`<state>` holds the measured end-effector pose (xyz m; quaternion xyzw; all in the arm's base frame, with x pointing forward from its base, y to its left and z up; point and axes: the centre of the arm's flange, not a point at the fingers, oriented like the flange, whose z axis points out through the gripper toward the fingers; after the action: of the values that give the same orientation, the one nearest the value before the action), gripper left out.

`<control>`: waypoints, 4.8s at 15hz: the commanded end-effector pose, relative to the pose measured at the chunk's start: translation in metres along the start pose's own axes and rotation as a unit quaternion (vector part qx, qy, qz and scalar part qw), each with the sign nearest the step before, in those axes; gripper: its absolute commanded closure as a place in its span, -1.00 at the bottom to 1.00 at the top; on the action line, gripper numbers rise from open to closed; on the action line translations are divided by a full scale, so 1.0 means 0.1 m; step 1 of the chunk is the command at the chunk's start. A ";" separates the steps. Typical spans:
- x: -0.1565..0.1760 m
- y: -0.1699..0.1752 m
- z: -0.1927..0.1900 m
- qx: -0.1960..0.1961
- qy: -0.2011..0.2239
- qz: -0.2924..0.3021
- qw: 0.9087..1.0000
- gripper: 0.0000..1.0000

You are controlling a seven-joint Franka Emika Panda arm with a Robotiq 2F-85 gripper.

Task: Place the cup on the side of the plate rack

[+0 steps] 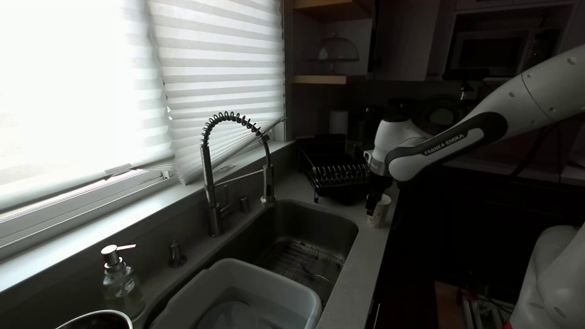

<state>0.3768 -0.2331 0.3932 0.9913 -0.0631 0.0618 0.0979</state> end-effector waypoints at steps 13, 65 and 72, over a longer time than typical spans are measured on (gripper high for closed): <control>-0.03 -0.80 0.22 0.016 -0.038 0.029 0.999 -1.00; -0.60 0.91 0.28 -0.061 0.042 0.241 0.968 -1.00; -0.41 0.83 0.51 -0.026 0.053 0.249 0.967 -1.00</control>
<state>0.3182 -0.3153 0.3662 0.9337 -0.3043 0.1356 0.1311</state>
